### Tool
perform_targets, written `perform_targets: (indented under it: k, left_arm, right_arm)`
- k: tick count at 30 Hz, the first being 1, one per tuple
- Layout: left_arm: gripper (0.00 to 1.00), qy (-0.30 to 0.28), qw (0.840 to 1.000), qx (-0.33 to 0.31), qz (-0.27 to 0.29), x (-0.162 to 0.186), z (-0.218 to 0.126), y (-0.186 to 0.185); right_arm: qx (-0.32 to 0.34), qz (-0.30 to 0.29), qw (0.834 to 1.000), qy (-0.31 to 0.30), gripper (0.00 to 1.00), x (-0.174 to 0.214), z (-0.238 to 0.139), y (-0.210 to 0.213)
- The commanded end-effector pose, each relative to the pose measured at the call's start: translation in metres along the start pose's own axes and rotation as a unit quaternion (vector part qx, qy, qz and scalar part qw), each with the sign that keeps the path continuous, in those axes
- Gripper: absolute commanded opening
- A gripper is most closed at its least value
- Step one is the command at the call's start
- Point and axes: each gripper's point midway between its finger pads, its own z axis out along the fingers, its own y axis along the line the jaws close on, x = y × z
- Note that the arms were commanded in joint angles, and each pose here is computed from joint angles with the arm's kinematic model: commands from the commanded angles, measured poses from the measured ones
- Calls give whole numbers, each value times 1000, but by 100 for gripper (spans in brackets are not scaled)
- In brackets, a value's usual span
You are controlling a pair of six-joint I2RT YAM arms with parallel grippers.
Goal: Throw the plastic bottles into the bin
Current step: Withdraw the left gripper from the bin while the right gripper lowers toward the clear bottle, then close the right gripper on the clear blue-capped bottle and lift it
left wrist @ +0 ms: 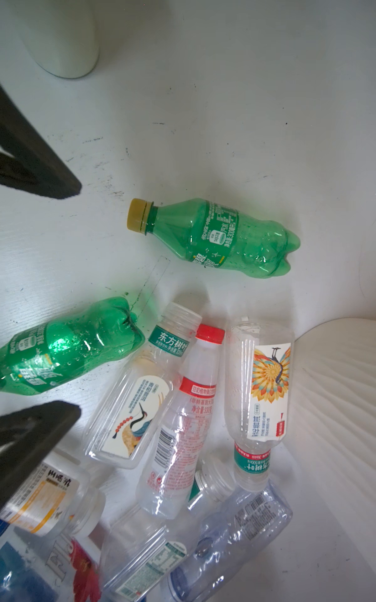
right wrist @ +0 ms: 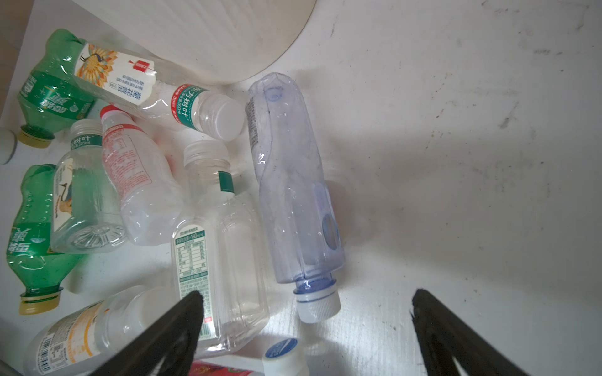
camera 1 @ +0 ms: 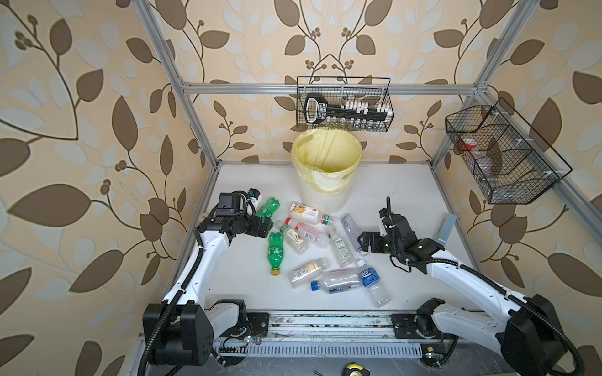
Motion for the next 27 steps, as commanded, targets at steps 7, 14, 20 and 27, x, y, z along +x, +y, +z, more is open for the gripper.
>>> perform_targets:
  k: [7, 14, 20, 27]
  left_arm:
    - [99, -25, 998, 34, -41, 6, -9, 14]
    - [99, -26, 991, 70, -110, 10, -16, 33]
    - [99, -28, 990, 94, -100, 10, -20, 25]
    - [99, -33, 992, 80, -91, 12, -21, 28]
  right_arm:
    - [18, -18, 1000, 13, 100, -1, 14, -1]
    - [16, -15, 1000, 18, 97, -3, 25, 6]
    - [19, -21, 999, 28, 91, -3, 35, 11]
    - [37, -33, 998, 40, 77, -2, 46, 8]
